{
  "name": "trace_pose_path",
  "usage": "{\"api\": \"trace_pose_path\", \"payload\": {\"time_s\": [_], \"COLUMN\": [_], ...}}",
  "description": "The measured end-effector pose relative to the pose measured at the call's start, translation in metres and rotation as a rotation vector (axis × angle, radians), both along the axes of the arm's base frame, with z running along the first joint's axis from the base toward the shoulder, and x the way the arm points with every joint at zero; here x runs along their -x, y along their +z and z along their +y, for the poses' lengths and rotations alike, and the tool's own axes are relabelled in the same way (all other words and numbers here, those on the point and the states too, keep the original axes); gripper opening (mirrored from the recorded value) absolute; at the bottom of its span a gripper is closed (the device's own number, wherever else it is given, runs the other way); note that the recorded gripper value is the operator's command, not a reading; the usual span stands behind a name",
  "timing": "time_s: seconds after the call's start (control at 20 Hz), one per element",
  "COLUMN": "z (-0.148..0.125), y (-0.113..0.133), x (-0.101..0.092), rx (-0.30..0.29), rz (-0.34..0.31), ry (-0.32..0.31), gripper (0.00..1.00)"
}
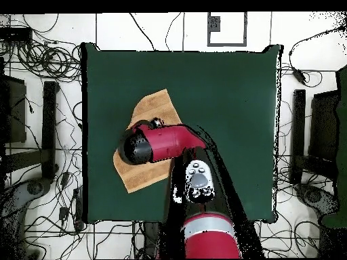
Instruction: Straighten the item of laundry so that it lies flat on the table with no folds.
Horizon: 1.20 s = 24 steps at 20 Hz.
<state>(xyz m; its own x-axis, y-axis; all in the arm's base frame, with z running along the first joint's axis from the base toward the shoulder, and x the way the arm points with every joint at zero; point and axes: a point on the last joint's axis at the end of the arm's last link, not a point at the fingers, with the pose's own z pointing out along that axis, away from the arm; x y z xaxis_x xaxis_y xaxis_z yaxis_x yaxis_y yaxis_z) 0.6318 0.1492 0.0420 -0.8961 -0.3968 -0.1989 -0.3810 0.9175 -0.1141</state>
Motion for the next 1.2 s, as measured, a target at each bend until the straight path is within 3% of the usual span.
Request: {"api": "trace_pose_path", "payload": {"time_s": [0.25,0.35,0.5,0.8,1.2], "z": [0.045,0.071,0.084,0.088,0.061], "y": [-0.004,-0.008,-0.010,-0.024,-0.060], "x": [-0.001,-0.003,-0.005,-0.008,0.001], "rx": [0.016,0.016,0.015,0.042,0.154], "rz": [-0.012,-0.021,-0.030,-0.043,-0.024], "ry": [0.002,-0.038,-0.082,-0.190,-0.316], "gripper": [1.00,1.00,1.00,1.00,1.00]}}
